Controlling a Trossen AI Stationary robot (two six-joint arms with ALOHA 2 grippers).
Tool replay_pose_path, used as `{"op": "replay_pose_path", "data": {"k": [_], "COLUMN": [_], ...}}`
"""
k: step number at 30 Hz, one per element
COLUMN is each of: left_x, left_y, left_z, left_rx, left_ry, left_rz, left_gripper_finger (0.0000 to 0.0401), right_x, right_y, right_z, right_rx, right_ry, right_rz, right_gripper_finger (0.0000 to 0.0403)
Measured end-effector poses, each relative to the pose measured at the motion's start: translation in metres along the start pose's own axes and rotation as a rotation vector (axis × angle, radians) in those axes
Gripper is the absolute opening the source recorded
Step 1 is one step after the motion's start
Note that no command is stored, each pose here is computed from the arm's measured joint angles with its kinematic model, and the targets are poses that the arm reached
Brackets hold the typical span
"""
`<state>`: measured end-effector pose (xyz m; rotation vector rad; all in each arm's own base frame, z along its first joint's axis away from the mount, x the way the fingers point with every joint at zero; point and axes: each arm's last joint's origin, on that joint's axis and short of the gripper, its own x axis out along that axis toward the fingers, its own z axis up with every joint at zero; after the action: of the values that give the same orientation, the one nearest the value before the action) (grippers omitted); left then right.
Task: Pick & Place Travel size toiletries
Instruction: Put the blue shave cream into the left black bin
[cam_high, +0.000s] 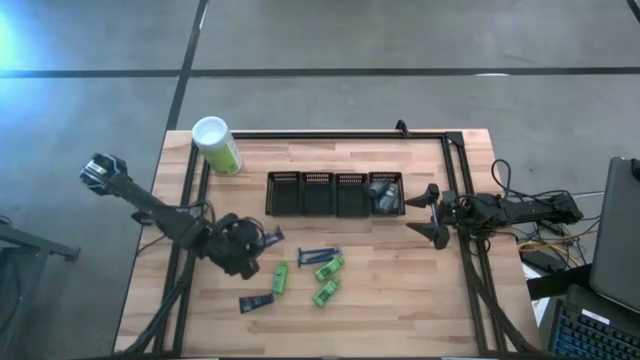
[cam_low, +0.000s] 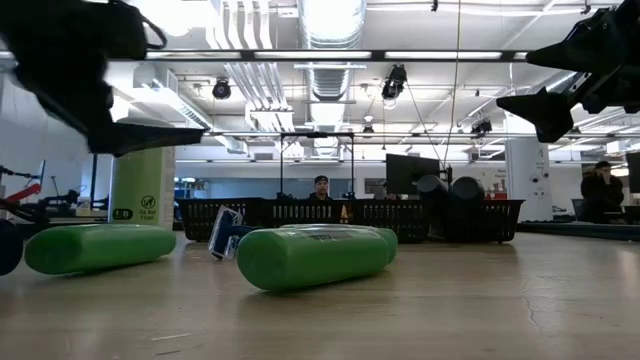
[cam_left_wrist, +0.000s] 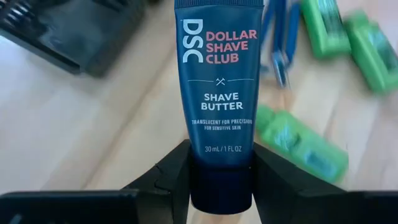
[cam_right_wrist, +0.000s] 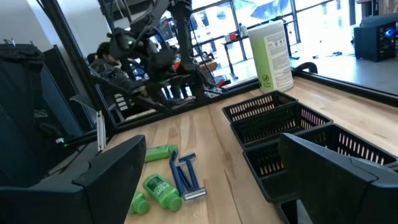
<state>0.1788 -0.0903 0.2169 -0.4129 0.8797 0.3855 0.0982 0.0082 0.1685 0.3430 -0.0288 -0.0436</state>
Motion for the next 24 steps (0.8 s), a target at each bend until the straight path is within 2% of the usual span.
{"op": "replay_pose_path", "data": {"k": [6, 10, 14, 24], "left_x": [0.005, 0.008, 0.012, 0.019], "left_y": [0.010, 0.025, 0.038, 0.057], "left_z": [0.031, 0.052, 0.066, 0.083], "left_rx": [-0.162, -0.356, -0.501, -0.681], "left_ry": [-0.129, -0.177, -0.224, -0.264], "left_rz": [0.064, 0.115, 0.138, 0.135], "left_gripper_finger": [0.0138, 0.0138, 0.0138, 0.0138], "right_x": [0.000, 0.000, 0.000, 0.000], "right_y": [0.000, 0.000, 0.000, 0.000], "right_z": [0.000, 0.000, 0.000, 0.000], "right_rx": [0.000, 0.000, 0.000, 0.000], "right_ry": [0.000, 0.000, 0.000, 0.000], "right_rz": [0.000, 0.000, 0.000, 0.000], "right_gripper_finger": [0.0364, 0.0364, 0.0364, 0.0364]}}
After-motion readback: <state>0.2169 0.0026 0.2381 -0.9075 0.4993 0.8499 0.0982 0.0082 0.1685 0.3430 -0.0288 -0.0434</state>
